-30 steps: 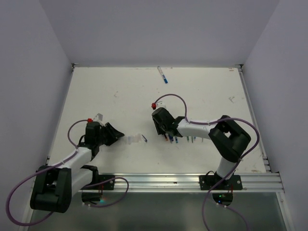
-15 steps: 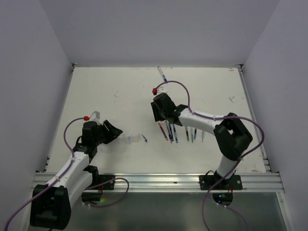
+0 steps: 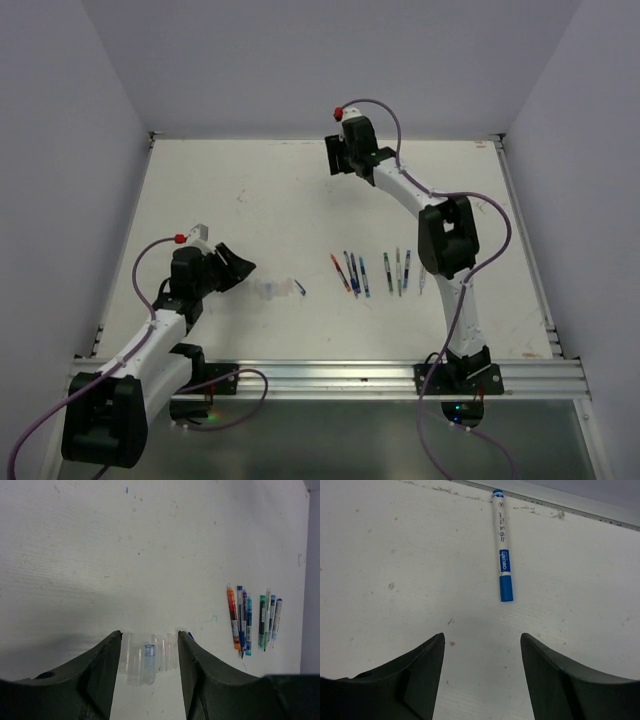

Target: Open the pen caps

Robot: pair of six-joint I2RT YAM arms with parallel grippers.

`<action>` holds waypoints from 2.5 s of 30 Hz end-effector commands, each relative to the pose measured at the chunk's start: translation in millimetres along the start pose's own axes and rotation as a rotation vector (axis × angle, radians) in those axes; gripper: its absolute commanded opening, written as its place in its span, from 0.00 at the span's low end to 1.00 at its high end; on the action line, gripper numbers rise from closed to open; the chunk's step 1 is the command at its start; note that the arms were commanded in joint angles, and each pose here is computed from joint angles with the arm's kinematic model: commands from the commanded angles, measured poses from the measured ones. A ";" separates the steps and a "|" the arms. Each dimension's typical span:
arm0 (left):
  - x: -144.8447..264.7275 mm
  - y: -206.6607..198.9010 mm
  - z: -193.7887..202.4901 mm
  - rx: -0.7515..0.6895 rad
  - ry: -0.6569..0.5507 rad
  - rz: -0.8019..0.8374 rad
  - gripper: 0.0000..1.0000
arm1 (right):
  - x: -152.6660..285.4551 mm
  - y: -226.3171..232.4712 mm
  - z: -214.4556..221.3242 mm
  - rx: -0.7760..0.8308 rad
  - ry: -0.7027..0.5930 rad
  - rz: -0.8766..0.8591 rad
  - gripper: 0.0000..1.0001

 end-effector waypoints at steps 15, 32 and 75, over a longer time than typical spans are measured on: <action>-22.7 -11.6 -10.3 0.001 -0.002 0.119 0.51 | -80.0 -24.6 10.7 0.144 0.009 -0.073 0.82; -23.8 -14.0 -10.4 0.013 -0.003 0.146 0.51 | -105.3 -22.4 34.2 0.145 0.064 -0.094 0.61; -5.8 -126.8 -29.4 0.057 0.062 0.560 0.53 | 193.9 113.1 88.2 0.069 -0.062 -0.524 0.00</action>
Point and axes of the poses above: each gripper's point midway between its finger pads, its own x axis back along the fingers, its own y axis along the line the jaws close on, z = x × y, the point moved 8 cm from there along x, back along the fingers, and after that the axes turned 7 degrees about x, right-handed, at the moved point
